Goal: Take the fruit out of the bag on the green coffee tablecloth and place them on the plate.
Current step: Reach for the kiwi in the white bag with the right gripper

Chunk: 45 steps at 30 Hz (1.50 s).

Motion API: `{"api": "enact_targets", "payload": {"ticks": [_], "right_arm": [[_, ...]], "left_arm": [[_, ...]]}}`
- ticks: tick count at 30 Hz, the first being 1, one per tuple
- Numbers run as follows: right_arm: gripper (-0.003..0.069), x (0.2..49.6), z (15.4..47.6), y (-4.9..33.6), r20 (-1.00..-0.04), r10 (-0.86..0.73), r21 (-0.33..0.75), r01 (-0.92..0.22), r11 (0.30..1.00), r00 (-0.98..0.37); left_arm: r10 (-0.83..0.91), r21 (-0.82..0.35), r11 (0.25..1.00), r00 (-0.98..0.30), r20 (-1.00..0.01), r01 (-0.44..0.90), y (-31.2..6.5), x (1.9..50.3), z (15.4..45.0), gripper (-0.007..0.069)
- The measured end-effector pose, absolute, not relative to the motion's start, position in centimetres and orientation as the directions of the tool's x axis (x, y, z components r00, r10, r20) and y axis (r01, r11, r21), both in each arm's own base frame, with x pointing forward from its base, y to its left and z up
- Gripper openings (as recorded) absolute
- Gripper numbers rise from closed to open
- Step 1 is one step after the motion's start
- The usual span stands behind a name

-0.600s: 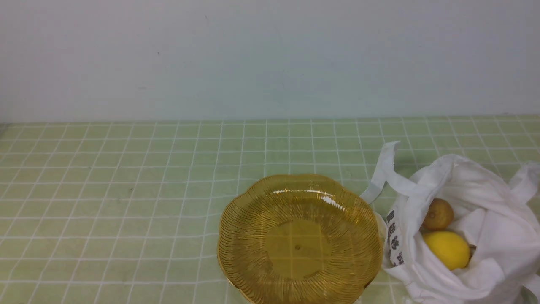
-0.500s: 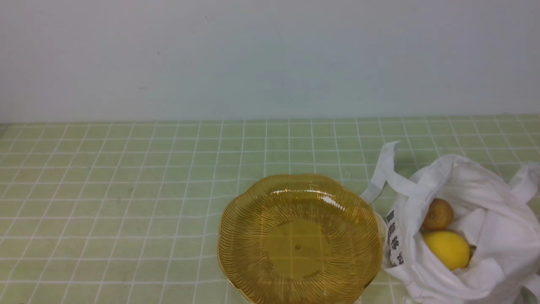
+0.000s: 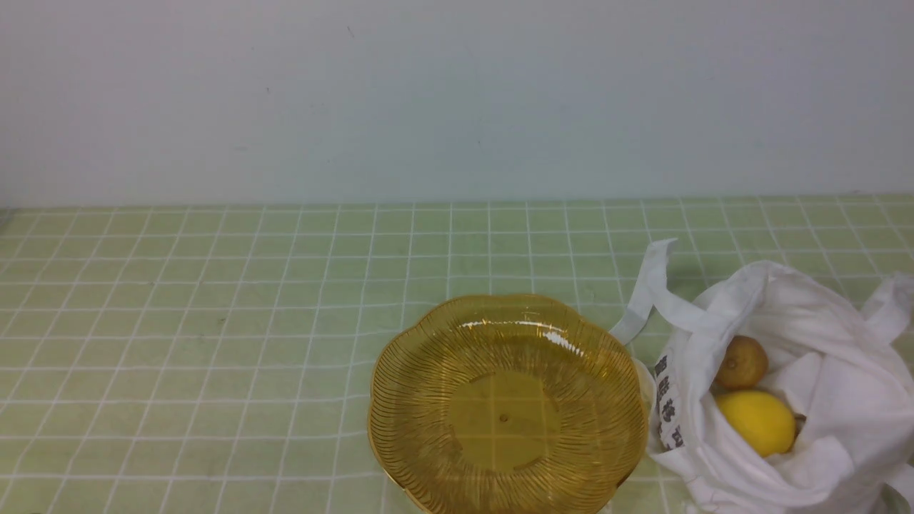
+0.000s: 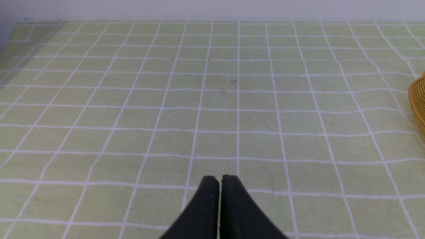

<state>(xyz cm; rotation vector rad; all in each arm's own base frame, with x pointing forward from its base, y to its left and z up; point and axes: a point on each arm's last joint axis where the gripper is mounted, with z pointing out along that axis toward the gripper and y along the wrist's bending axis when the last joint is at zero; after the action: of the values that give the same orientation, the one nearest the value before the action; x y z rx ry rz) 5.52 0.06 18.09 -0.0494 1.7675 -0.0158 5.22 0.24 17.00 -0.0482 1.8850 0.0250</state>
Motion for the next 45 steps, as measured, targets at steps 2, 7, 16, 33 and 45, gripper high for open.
{"api": "enact_targets", "payload": {"ticks": [2, 7, 16, 33, 45], "right_arm": [[-0.0015, 5.52, 18.09, 0.06, -0.98, -0.042, -0.038, -0.025, 0.999, -0.195], [-0.0015, 5.52, 18.09, 0.06, -0.98, -0.042, -0.038, -0.025, 0.999, -0.195], [-0.0015, 5.52, 18.09, 0.06, -0.98, -0.042, -0.038, -0.025, 0.999, -0.195], [-0.0015, 5.52, 18.09, 0.06, -0.98, -0.042, -0.038, -0.025, 0.999, -0.195], [-0.0015, 5.51, 18.2, 0.93, -0.843, 0.496, 0.508, -0.008, 0.861, -0.208]], "left_arm": [[-0.021, -0.007, 0.999, -0.309, -0.951, -0.046, 0.24, 5.22, 17.0, -0.0008], [-0.021, -0.007, 0.999, -0.309, -0.951, -0.046, 0.24, 5.22, 17.0, -0.0008], [-0.021, -0.007, 0.999, -0.309, -0.951, -0.046, 0.24, 5.22, 17.0, -0.0008], [-0.021, -0.007, 0.999, -0.309, -0.951, -0.046, 0.24, 5.22, 17.0, -0.0008], [-0.021, -0.007, 0.999, -0.309, -0.951, -0.046, 0.24, 5.22, 17.0, -0.0008]]}}
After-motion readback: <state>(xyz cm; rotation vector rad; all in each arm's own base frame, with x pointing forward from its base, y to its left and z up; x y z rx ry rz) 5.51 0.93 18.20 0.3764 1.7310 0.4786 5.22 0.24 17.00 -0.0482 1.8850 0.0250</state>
